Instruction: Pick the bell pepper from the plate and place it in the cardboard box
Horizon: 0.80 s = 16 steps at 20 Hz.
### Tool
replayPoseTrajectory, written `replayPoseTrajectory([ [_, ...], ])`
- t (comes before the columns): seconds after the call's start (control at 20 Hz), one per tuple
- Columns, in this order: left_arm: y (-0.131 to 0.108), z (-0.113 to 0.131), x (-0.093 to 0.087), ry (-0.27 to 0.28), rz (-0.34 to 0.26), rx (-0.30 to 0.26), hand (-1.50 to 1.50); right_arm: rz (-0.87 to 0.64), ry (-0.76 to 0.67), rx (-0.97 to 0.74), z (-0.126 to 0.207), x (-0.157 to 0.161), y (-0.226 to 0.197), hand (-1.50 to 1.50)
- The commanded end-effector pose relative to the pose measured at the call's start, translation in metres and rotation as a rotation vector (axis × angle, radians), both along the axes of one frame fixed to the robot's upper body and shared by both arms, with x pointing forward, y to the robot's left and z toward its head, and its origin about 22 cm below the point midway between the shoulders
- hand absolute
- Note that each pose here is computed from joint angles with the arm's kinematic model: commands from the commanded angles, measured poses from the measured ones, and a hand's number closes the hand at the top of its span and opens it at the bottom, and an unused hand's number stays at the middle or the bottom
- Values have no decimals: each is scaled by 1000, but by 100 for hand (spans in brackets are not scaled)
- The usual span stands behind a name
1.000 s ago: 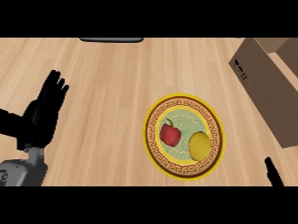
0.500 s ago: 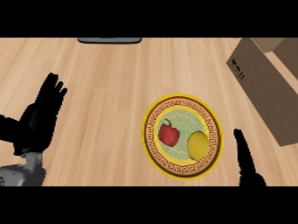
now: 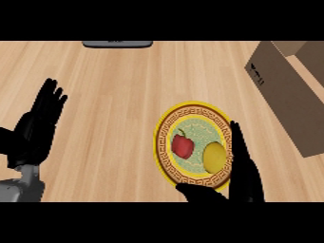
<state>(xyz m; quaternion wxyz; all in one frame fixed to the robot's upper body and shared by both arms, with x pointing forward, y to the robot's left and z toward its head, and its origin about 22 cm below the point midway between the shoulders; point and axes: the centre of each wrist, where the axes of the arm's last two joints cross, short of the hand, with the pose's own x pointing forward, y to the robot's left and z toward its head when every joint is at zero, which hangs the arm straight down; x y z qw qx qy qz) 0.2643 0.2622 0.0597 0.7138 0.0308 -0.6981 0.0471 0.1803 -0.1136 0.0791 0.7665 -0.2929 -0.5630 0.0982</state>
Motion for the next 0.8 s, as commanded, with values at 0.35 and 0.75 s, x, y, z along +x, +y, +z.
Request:
replayPoseTrajectory([
  [0.35, 5, -8, -13, 7, 7, -5, 0, -61, 28, 5, -15, 15, 13, -150],
  [0.75, 2, -1, -13, 7, 9, -4, 0, -29, 36, 12, -42, 27, 25, -150],
])
